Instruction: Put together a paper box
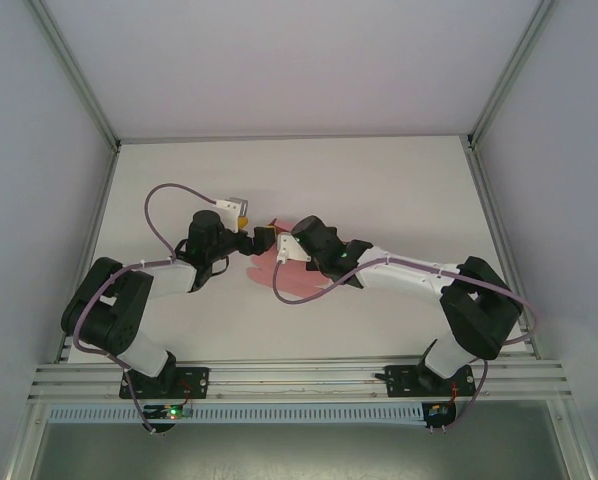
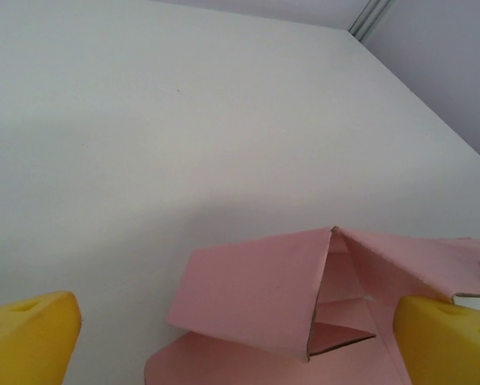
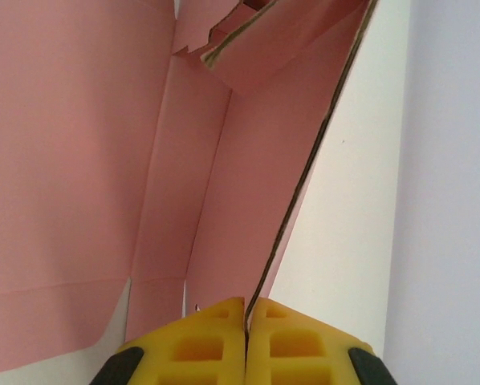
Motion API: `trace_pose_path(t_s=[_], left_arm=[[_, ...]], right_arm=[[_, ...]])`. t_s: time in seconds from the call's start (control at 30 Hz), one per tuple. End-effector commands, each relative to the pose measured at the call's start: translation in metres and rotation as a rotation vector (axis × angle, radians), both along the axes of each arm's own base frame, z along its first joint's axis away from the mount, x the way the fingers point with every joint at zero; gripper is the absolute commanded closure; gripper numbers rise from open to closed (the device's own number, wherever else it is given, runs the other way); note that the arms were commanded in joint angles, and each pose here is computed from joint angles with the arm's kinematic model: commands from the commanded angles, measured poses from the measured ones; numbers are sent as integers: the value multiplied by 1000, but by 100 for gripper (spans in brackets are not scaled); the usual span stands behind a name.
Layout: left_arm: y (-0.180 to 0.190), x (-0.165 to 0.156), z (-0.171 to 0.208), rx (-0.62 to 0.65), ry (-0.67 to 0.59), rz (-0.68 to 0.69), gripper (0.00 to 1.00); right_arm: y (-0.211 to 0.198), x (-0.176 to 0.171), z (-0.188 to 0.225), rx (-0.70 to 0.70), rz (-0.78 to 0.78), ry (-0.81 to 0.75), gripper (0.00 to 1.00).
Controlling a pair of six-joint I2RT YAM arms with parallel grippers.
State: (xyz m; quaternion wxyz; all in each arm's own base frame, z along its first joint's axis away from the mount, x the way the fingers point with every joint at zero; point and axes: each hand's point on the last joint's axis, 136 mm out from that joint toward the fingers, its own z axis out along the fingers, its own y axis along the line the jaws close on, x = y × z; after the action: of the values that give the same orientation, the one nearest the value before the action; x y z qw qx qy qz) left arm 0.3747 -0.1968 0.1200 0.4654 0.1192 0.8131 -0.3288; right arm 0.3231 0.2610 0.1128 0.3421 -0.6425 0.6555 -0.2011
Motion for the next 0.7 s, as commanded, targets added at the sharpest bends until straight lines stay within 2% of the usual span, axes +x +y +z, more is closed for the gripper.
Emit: trace_pose_path(t_s=[0.0,0.13,0.23,0.43,0.67], left_arm=[[4,18,25,-43,-47,37,4],[11,10,31,-48,-83,51,3],[16,18,25,1,-36,91,2],[-4,9,22,-54,-46,-44,0],[-11,15,11,-48,-8,-58,0]], right_arm=[[-12,-27,-38,-75,43,178,100],[-15,-23,-36,-79,31,200,100],[-12,-24,-30,-72,60,213,100],[-17,-14,-24,-51,30,226,100],[-25,9,-36,-97,-36,227,100]])
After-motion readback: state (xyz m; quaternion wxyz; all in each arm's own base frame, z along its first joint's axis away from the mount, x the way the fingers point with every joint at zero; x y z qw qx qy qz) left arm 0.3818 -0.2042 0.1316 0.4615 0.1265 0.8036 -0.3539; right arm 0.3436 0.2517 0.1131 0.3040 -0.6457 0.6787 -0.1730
